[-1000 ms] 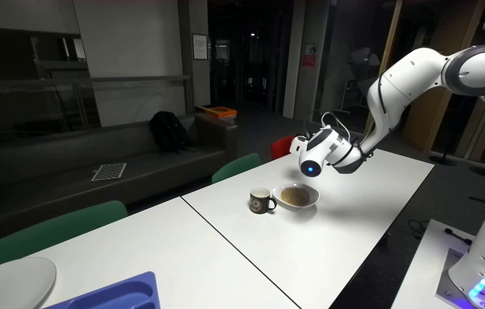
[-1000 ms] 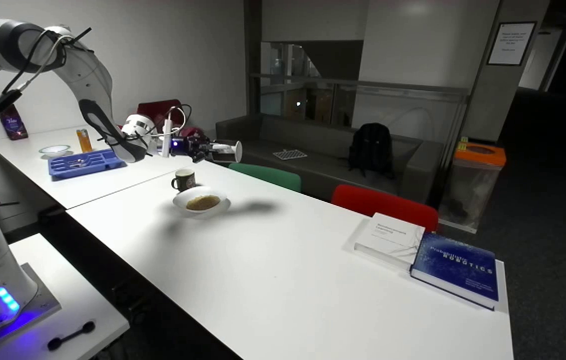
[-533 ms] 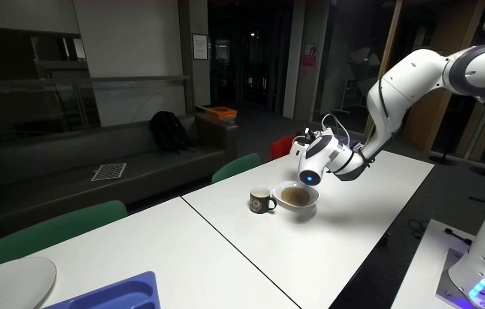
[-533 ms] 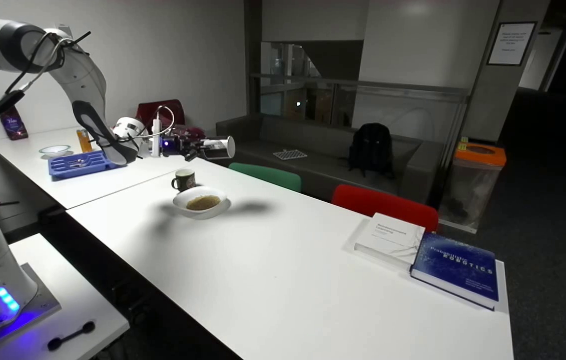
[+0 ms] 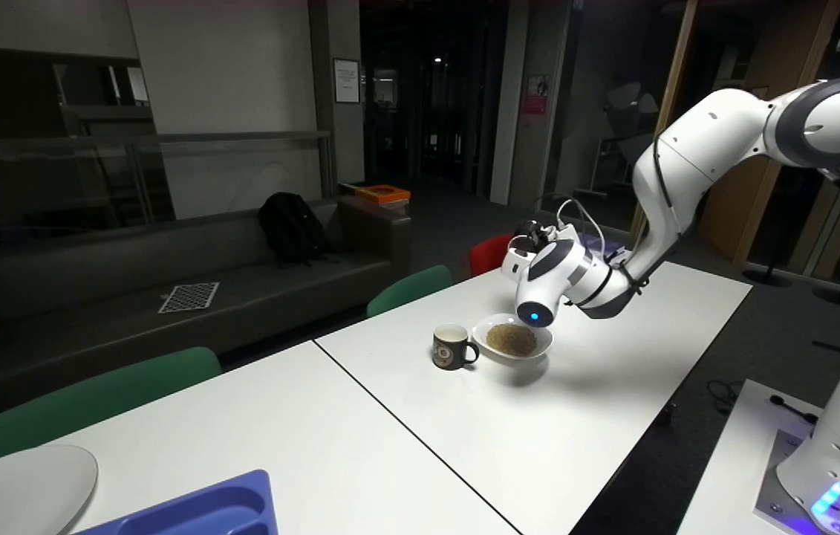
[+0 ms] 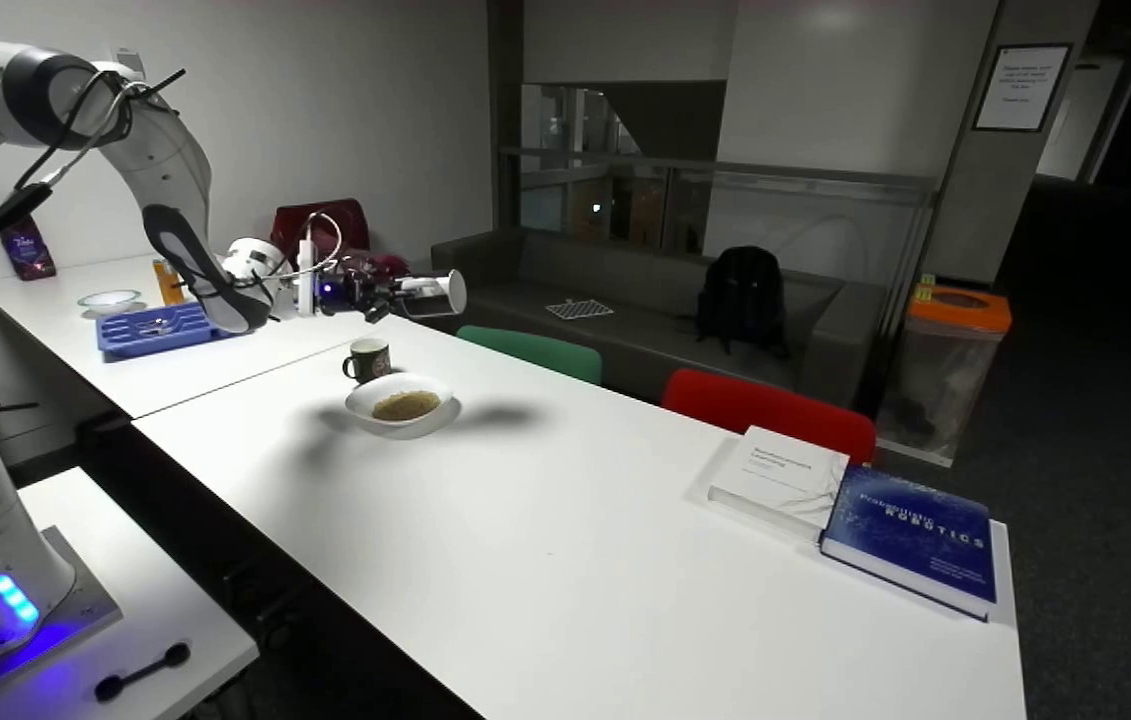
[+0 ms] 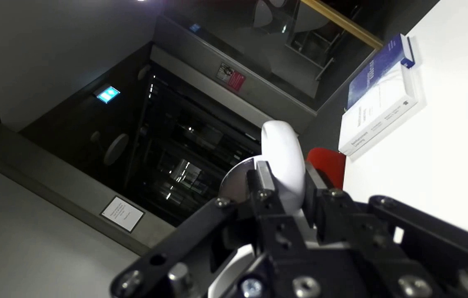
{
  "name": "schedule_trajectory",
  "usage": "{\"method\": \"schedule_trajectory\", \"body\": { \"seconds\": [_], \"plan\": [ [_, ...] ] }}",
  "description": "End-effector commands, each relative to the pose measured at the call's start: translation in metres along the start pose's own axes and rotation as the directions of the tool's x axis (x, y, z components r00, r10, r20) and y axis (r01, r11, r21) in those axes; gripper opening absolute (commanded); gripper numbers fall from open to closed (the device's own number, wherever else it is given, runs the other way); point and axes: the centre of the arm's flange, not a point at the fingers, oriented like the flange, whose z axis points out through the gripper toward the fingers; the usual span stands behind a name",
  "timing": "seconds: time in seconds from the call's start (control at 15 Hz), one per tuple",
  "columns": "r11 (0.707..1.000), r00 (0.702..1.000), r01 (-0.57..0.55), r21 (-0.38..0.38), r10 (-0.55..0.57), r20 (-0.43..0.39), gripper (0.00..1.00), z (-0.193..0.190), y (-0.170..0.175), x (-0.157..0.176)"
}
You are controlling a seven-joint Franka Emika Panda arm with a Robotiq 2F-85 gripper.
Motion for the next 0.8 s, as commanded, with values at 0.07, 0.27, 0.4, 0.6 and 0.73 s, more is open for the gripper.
{"method": "schedule_trajectory", "body": {
  "seconds": [0.07, 0.27, 0.4, 0.6, 0.73],
  "plan": [
    [0.998, 0.998, 0.000, -0.057, 0.003, 0.064, 0.05, -0.002, 0.000, -0.009],
    [0.998, 0.998, 0.016, -0.059, -0.012, 0.063, 0.05, 0.001, -0.007, -0.007],
    [0.998, 0.998, 0.028, -0.058, -0.025, 0.057, 0.05, 0.000, -0.012, -0.003],
    [0.997, 0.998, 0.042, -0.061, -0.039, 0.047, 0.05, -0.004, -0.017, 0.002],
    [0.997, 0.998, 0.049, -0.062, -0.047, 0.039, 0.05, -0.006, -0.021, 0.005]
  ]
}}
